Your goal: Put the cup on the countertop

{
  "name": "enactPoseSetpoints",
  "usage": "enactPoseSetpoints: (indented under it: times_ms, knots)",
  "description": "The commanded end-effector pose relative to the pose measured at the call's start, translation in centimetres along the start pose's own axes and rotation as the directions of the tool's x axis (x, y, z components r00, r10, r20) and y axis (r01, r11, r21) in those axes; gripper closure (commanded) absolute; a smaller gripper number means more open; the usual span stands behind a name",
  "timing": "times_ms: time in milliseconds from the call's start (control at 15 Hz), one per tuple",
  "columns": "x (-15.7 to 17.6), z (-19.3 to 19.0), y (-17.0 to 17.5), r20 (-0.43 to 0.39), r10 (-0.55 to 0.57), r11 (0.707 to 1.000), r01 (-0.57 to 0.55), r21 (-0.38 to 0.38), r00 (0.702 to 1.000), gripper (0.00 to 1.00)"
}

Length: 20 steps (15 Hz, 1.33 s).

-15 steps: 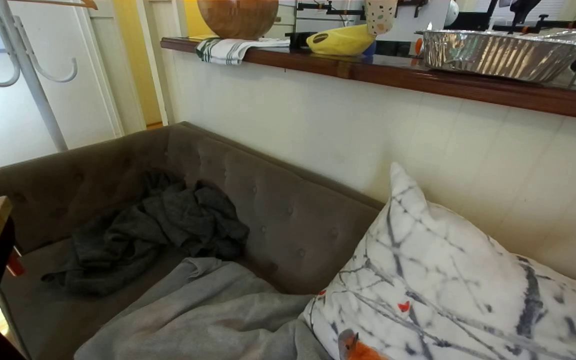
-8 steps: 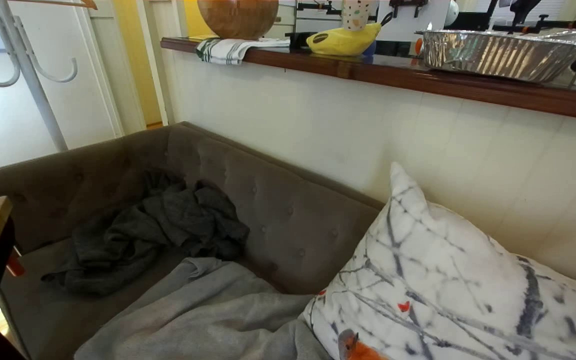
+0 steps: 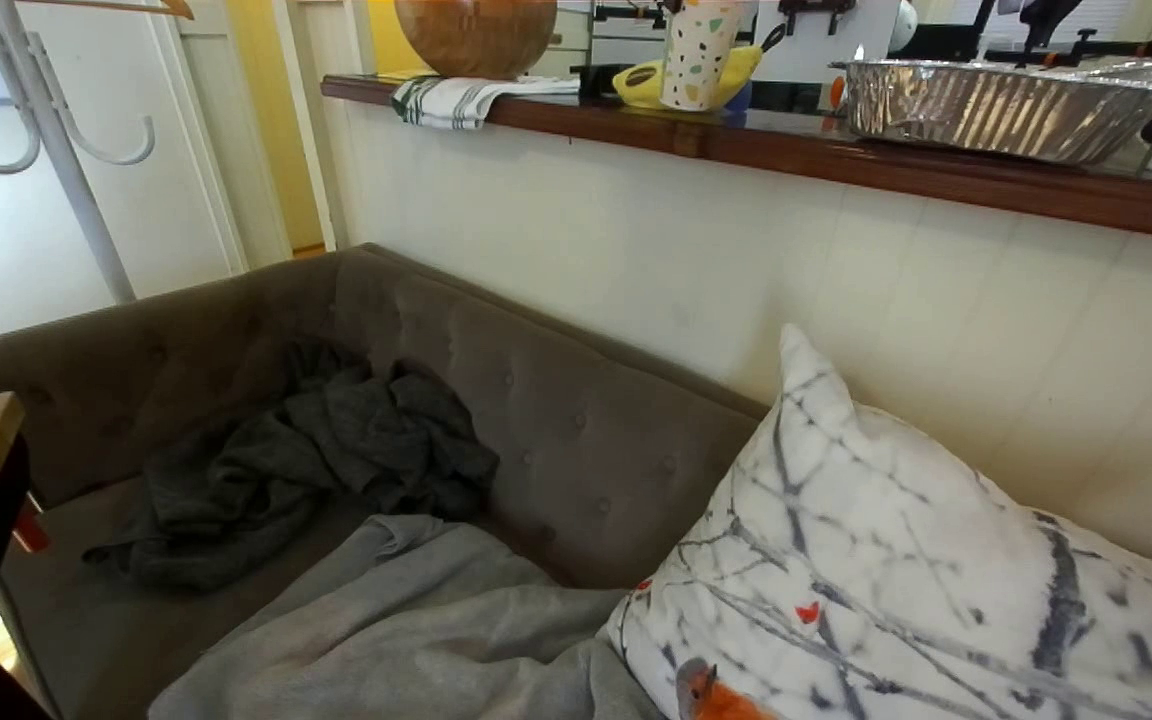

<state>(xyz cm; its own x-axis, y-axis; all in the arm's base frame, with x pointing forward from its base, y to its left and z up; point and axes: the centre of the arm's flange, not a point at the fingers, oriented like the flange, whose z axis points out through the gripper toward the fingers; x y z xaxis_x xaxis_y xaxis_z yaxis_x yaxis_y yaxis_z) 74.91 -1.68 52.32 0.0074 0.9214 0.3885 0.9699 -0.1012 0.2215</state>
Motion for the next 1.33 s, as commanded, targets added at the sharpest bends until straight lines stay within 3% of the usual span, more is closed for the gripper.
enactPoseSetpoints:
  times_ms: [0,200,733,1267]
  knots:
    - [0.0,0.0,0.0,0.002,-0.001,1.000,0.001,0.000,1.000,0.96]
    - [0.0,0.0,0.4,0.008,-0.014,1.000,0.014,0.006,1.000,0.99]
    - [-0.9,-0.3,2.2,0.127,-0.078,0.995,0.068,0.078,0.989,0.99]
    - [-0.4,-0.3,3.6,0.239,-0.157,0.988,0.154,0.029,0.958,0.99]
